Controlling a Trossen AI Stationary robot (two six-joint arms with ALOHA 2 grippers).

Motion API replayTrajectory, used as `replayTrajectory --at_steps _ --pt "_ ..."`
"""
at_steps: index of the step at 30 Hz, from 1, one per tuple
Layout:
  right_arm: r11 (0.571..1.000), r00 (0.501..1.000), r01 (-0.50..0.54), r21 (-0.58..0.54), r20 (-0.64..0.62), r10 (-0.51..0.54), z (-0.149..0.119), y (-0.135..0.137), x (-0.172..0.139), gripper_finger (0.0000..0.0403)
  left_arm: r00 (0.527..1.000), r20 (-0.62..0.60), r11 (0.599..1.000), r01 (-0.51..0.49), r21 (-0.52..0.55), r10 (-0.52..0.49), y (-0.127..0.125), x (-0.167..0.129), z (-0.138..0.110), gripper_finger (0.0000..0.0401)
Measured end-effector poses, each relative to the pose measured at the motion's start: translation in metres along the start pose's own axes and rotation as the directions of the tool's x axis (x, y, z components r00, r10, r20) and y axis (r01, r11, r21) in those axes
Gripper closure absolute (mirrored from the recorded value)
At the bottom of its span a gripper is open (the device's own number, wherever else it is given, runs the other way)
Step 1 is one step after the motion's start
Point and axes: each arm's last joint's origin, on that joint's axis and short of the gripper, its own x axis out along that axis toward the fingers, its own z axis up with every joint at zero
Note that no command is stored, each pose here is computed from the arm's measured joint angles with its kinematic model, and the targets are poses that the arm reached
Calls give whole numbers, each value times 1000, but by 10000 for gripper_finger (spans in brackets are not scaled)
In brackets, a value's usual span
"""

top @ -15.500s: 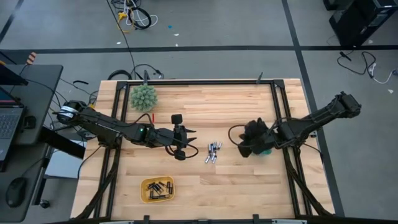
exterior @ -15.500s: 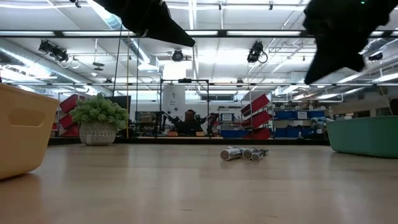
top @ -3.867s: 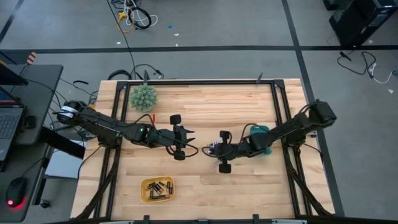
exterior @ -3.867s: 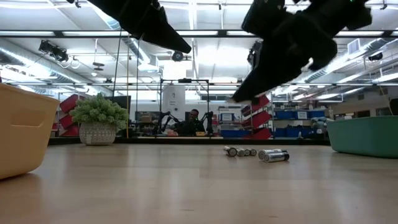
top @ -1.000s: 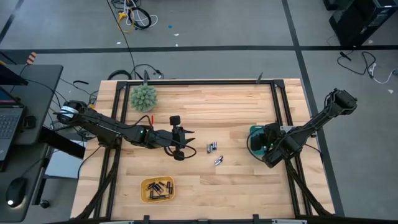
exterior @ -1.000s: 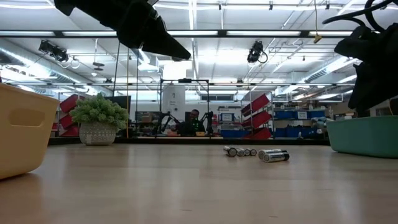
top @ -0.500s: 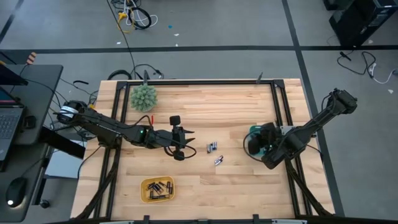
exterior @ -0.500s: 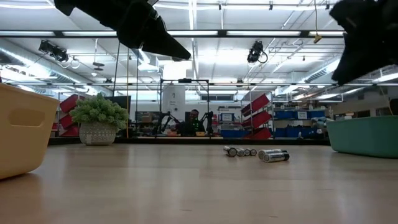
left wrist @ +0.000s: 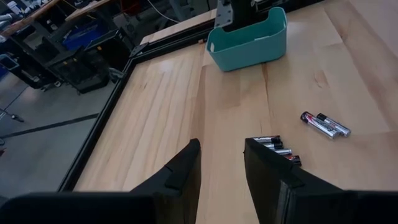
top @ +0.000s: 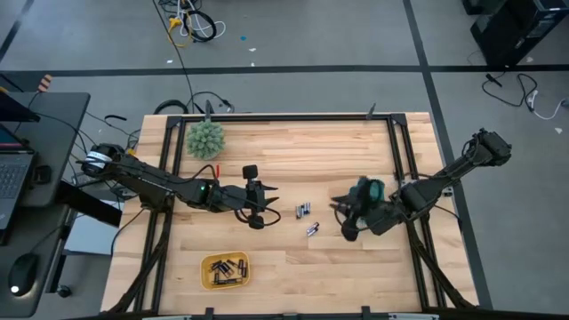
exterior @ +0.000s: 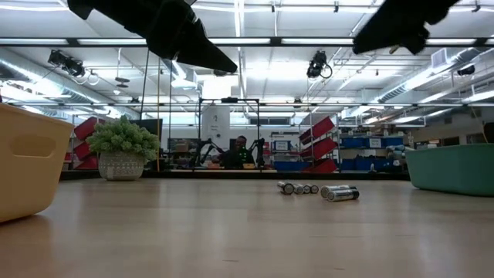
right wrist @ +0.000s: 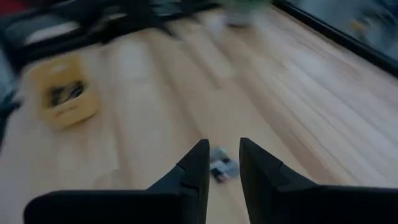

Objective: Sort batteries
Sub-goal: Put the silver battery into the green bin

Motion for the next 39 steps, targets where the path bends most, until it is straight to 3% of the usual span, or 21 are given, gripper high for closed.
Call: replayTrajectory --at_steps 5,10,17,22,30,39 --pt "951 989 -137 -278 11 146 2 20 16 330 1000 -1 1000 0 -4 0 0 0 0 282" --pt "883 979 -201 -424 -57 195 -12 34 36 328 1000 -1 1000 0 -10 0 0 0 0 282" --pt "855 980 -175 -489 -167 105 -42 39 68 328 1000 0 1000 0 -10 0 0 0 0 282" --pt "835 954 -236 -497 -283 101 -57 37 90 328 1000 -1 1000 0 -24 0 0 0 0 282" --pt "747 918 -319 -583 -387 90 -82 41 104 329 1000 -1 1000 0 -30 0 0 0 0 282" --pt "736 905 -311 -602 -423 36 -96 37 118 329 1000 -2 1000 0 -30 0 0 0 0 282"
